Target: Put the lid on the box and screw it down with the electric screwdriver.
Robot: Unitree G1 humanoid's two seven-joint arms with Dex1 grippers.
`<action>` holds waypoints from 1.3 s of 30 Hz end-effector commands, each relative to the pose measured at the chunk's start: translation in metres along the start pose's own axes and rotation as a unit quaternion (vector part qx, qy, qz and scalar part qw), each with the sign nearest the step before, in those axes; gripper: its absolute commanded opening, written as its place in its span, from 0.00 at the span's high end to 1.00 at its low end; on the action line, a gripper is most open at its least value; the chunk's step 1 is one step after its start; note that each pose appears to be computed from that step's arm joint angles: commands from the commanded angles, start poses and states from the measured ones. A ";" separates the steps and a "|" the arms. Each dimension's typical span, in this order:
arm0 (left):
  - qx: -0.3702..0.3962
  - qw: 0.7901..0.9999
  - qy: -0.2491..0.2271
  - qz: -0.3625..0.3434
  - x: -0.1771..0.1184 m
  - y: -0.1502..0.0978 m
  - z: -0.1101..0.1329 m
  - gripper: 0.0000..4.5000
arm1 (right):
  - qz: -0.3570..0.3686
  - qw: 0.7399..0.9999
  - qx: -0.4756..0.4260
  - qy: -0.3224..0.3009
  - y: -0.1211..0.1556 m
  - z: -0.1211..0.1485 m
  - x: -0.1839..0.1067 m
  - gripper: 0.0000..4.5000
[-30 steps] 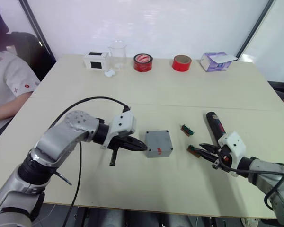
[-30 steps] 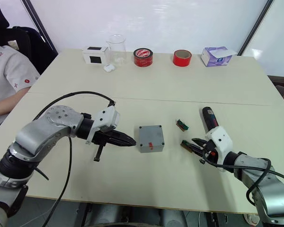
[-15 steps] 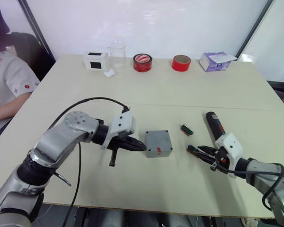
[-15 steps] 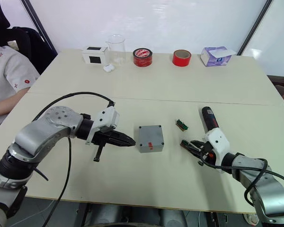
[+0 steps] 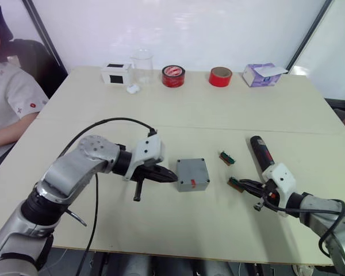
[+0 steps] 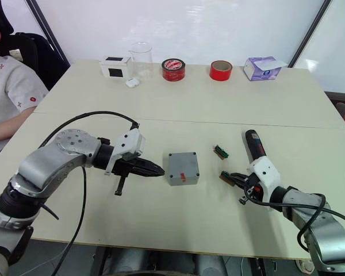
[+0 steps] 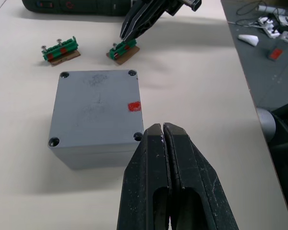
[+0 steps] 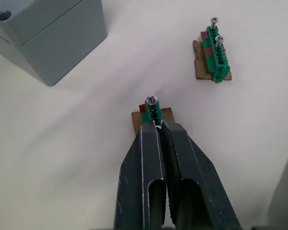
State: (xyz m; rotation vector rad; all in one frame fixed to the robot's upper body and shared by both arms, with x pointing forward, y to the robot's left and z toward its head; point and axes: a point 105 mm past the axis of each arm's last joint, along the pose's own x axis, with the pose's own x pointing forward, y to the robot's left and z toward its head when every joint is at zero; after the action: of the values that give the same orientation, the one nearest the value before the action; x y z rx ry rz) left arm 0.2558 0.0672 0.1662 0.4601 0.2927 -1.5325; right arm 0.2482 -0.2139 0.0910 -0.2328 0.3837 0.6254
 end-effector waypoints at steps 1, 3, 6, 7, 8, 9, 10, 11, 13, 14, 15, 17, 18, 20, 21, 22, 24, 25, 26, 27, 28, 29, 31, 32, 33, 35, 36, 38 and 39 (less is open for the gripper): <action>-0.008 1.000 -0.022 0.020 -0.008 0.007 0.004 1.00 | -0.012 0.999 -0.005 -0.046 -0.002 0.026 -0.009 0.98; -0.025 0.998 -0.037 0.039 -0.013 0.015 0.004 1.00 | -0.012 0.998 -0.002 -0.063 -0.001 0.037 -0.016 0.98; -0.045 0.995 -0.058 0.071 -0.022 0.028 0.005 1.00 | -0.007 0.997 -0.004 -0.080 0.001 0.051 -0.024 0.98; -0.052 0.993 -0.063 0.086 -0.026 0.033 0.004 1.00 | -0.002 0.996 -0.006 -0.089 0.003 0.058 -0.024 0.98; -0.057 0.992 -0.064 0.097 -0.028 0.037 0.001 1.00 | 0.005 0.995 -0.011 -0.098 0.006 0.066 -0.023 0.98; -0.061 0.991 -0.062 0.105 -0.030 0.039 -0.001 1.00 | 0.016 0.994 -0.014 -0.106 0.010 0.072 -0.021 0.98; -0.064 0.990 -0.055 0.109 -0.031 0.039 -0.004 1.00 | 0.033 0.993 -0.020 -0.112 0.017 0.078 -0.016 0.98; -0.065 0.991 -0.049 0.110 -0.032 0.038 -0.007 1.00 | 0.048 0.992 -0.025 -0.115 0.023 0.083 -0.011 0.98; -0.066 0.991 -0.037 0.108 -0.031 0.035 -0.012 1.00 | 0.073 0.989 -0.035 -0.122 0.033 0.091 0.002 0.98; -0.065 0.992 -0.033 0.107 -0.031 0.034 -0.013 1.00 | 0.080 0.988 -0.036 -0.125 0.036 0.094 0.008 0.98; -0.065 0.992 -0.031 0.107 -0.031 0.032 -0.014 1.00 | 0.086 0.987 -0.037 -0.128 0.038 0.097 0.014 0.98; -0.066 0.991 -0.034 0.109 -0.031 0.030 -0.013 1.00 | 0.090 0.987 -0.041 -0.127 0.039 0.098 0.026 0.98; -0.068 0.991 -0.037 0.113 -0.032 0.029 -0.012 1.00 | 0.091 0.987 -0.044 -0.127 0.039 0.098 0.030 0.98; -0.073 0.988 -0.049 0.128 -0.034 0.030 -0.009 1.00 | 0.091 0.986 -0.045 -0.129 0.040 0.098 0.036 0.98; -0.077 0.986 -0.056 0.134 -0.035 0.031 -0.008 1.00 | 0.093 0.986 -0.046 -0.130 0.041 0.098 0.039 0.98; -0.081 0.985 -0.061 0.139 -0.036 0.030 -0.007 1.00 | 0.095 0.986 -0.047 -0.131 0.041 0.099 0.041 0.98; -0.086 0.984 -0.062 0.144 -0.037 0.029 -0.008 1.00 | 0.096 0.986 -0.050 -0.131 0.042 0.098 0.046 0.98; -0.087 0.984 -0.061 0.146 -0.036 0.028 -0.008 1.00 | 0.096 0.985 -0.051 -0.131 0.042 0.097 0.047 0.98; -0.089 0.983 -0.062 0.147 -0.036 0.027 -0.008 1.00 | 0.096 0.985 -0.053 -0.131 0.042 0.097 0.048 0.98; -0.089 0.983 -0.062 0.148 -0.036 0.027 -0.008 1.00 | 0.096 0.985 -0.055 -0.131 0.042 0.096 0.049 0.98; -0.090 0.983 -0.062 0.148 -0.035 0.026 -0.008 1.00 | 0.095 0.985 -0.057 -0.130 0.041 0.096 0.050 0.98; -0.091 0.983 -0.062 0.149 -0.035 0.026 -0.008 1.00 | 0.094 0.985 -0.059 -0.129 0.041 0.095 0.051 0.98; -0.091 0.983 -0.063 0.150 -0.035 0.026 -0.007 1.00 | 0.089 0.986 -0.063 -0.125 0.039 0.094 0.052 0.98; -0.091 0.982 -0.062 0.151 -0.035 0.026 -0.007 1.00 | 0.086 0.987 -0.065 -0.123 0.038 0.093 0.053 0.98; -0.091 0.982 -0.062 0.152 -0.036 0.027 -0.008 1.00 | 0.083 0.987 -0.066 -0.120 0.037 0.092 0.053 0.98; -0.092 0.982 -0.061 0.152 -0.036 0.027 -0.008 1.00 | 0.082 0.988 -0.068 -0.115 0.037 0.090 0.054 0.98; -0.092 0.982 -0.060 0.151 -0.036 0.027 -0.009 1.00 | 0.083 0.988 -0.068 -0.113 0.038 0.088 0.054 0.98; -0.092 0.983 -0.060 0.150 -0.035 0.027 -0.009 1.00 | 0.083 0.988 -0.069 -0.111 0.039 0.087 0.054 0.98; -0.091 0.983 -0.060 0.149 -0.035 0.028 -0.009 1.00 | 0.082 0.988 -0.069 -0.110 0.039 0.086 0.054 0.98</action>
State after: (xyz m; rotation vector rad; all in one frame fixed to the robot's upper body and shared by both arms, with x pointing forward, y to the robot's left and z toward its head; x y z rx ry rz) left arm 0.2837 0.1023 0.1671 0.2337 0.3004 -1.2160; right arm 0.2899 -0.1288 0.1353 -0.2432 0.1849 0.8295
